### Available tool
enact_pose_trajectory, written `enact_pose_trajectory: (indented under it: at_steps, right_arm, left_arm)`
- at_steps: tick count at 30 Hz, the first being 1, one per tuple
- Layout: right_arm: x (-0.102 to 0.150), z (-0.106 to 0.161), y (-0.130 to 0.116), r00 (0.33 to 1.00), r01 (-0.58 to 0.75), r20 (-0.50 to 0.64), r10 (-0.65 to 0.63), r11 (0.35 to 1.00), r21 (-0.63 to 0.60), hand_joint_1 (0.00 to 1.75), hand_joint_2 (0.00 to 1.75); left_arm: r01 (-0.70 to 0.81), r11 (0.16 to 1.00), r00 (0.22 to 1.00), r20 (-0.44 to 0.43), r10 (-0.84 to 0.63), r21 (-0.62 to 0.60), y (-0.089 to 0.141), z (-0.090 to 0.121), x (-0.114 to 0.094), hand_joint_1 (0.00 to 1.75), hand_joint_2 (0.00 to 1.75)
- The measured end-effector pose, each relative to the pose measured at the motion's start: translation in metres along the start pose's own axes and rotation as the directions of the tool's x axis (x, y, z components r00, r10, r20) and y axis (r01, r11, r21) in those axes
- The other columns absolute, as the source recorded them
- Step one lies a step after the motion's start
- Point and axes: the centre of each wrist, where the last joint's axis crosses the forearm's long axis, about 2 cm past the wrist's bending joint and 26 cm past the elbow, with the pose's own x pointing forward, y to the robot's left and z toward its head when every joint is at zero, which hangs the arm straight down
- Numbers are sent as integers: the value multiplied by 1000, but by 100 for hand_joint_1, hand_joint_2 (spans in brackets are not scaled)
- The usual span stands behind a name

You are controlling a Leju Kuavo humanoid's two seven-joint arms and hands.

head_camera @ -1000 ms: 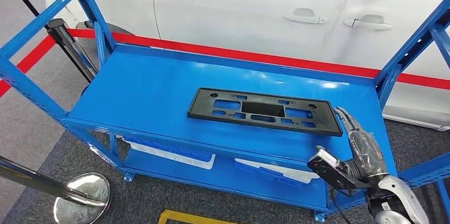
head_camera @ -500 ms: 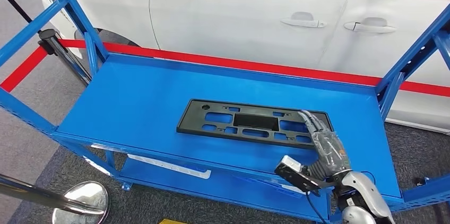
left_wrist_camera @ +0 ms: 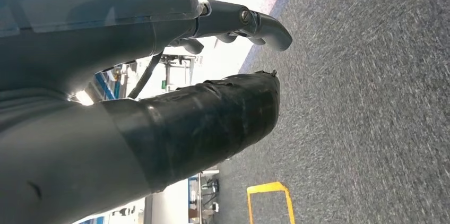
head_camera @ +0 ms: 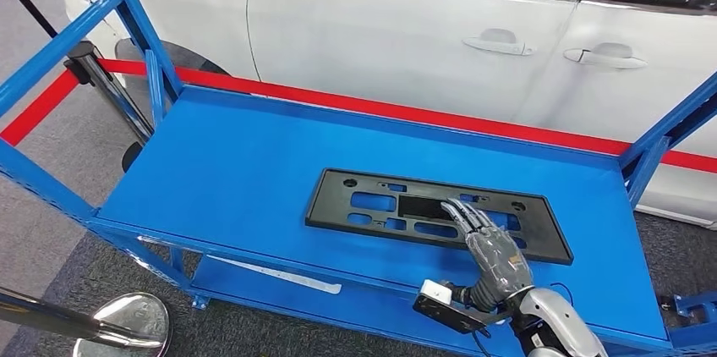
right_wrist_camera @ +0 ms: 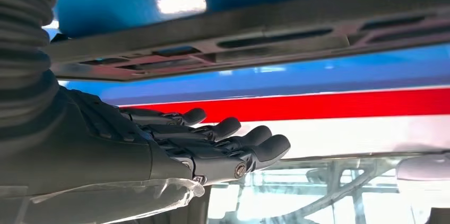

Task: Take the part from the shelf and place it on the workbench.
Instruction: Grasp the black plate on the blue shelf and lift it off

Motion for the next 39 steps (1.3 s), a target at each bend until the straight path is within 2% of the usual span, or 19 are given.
enact_pose_trajectory:
  at_steps: [8,17,24,38,39]
  right_arm:
    - [0,10,2,987,-159,0,160,987,37,0,175]
    - [-13,0,7,973,-223,-41,226,973,57,0,175]
    - [-15,-33,16,965,-253,-64,254,967,14,0,175]
    - [-2,-105,42,946,-313,-88,311,950,-2,0,175]
    - [0,-109,44,946,-314,-88,313,949,0,35,175]
  left_arm:
    - [3,1000,1000,6,-3,-7,-1,1,2,0,0]
    - [7,1000,1000,19,-7,-9,-1,1,3,0,0]
    - [14,1000,999,38,-14,-13,1,2,5,0,0]
    - [52,999,996,80,-51,-1,2,3,8,0,0]
    - [53,999,995,81,-53,0,2,3,9,0,0]
